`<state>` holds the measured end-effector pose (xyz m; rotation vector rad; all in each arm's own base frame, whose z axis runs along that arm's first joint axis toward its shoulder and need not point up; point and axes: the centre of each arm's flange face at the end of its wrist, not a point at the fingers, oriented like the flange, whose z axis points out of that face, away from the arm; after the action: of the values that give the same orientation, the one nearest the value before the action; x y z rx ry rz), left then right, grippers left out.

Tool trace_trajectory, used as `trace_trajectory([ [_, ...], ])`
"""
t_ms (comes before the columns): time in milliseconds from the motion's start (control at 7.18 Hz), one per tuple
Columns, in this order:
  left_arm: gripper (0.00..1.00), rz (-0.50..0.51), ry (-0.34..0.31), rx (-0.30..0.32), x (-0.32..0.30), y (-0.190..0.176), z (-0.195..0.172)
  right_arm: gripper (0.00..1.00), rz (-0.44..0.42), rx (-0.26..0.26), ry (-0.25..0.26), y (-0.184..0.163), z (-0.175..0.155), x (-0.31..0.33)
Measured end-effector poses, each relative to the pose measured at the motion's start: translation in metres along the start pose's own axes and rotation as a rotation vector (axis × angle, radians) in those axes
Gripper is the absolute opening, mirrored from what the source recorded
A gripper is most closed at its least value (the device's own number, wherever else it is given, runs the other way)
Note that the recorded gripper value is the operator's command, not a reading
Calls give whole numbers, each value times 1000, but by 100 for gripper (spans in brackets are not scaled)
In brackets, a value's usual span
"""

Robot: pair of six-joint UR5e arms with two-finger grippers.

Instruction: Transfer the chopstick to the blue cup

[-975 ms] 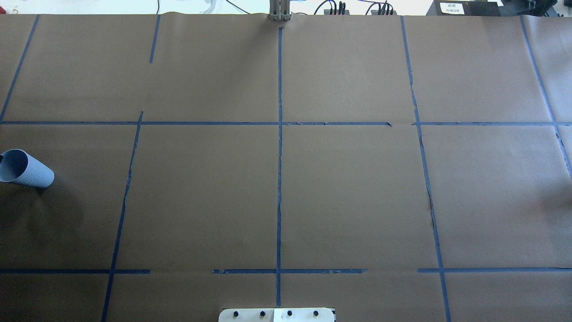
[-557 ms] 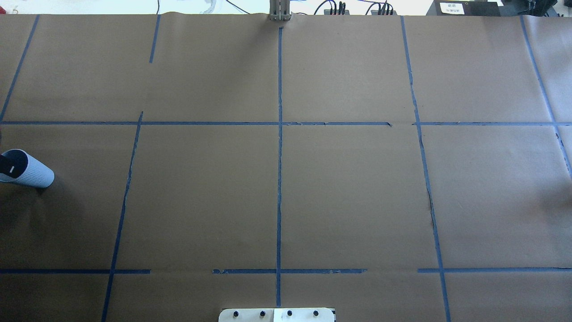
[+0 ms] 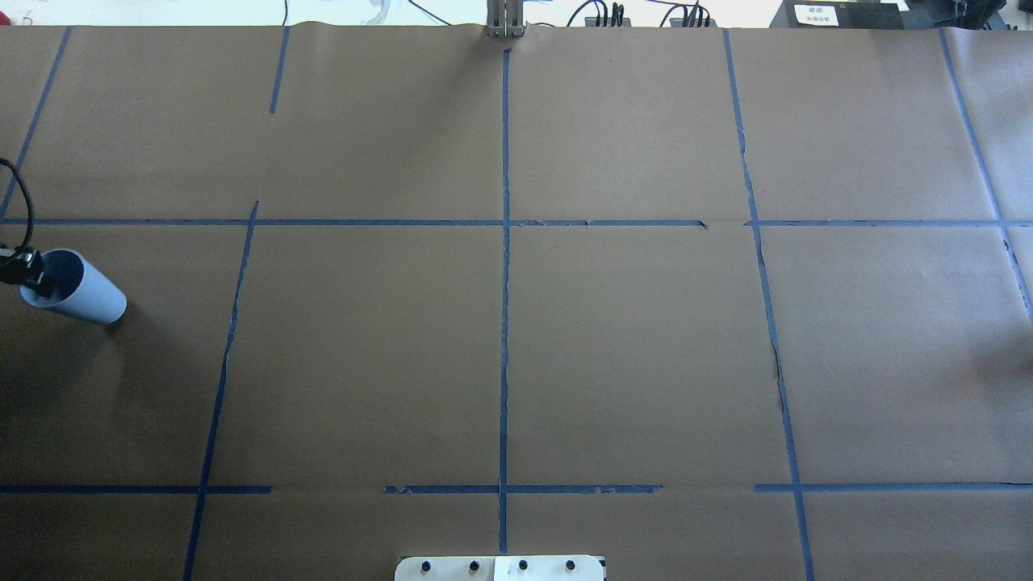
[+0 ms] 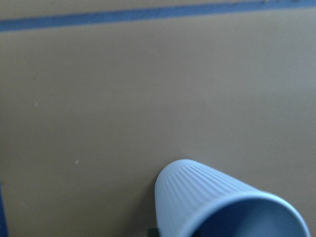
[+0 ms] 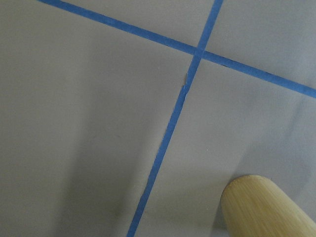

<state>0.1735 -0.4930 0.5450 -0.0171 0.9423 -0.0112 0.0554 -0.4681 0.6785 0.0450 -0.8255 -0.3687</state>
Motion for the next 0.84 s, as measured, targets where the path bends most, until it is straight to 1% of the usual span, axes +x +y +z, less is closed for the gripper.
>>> trace_trajectory([
  [139, 0, -75, 58, 17, 59, -19, -12, 100, -1, 0, 0, 0, 0, 0],
  [279, 0, -124, 109, 7, 137, -27, -9, 100, -3, 0, 0, -1, 0, -1],
  [418, 0, -170, 136, -2, 234, -19, 11, 100, -6, 3, 1, -2, -1, -2],
  [557, 0, -199, 137, 8, 327, 3, 37, 100, -11, 8, 3, -3, -4, -5],
  [697, 0, -200, 121, 30, 404, 26, 54, 100, -16, 13, 5, -4, -6, -7],
  [836, 0, -180, 94, 67, 462, 52, 69, 100, -21, 17, 6, -5, -9, -10],
])
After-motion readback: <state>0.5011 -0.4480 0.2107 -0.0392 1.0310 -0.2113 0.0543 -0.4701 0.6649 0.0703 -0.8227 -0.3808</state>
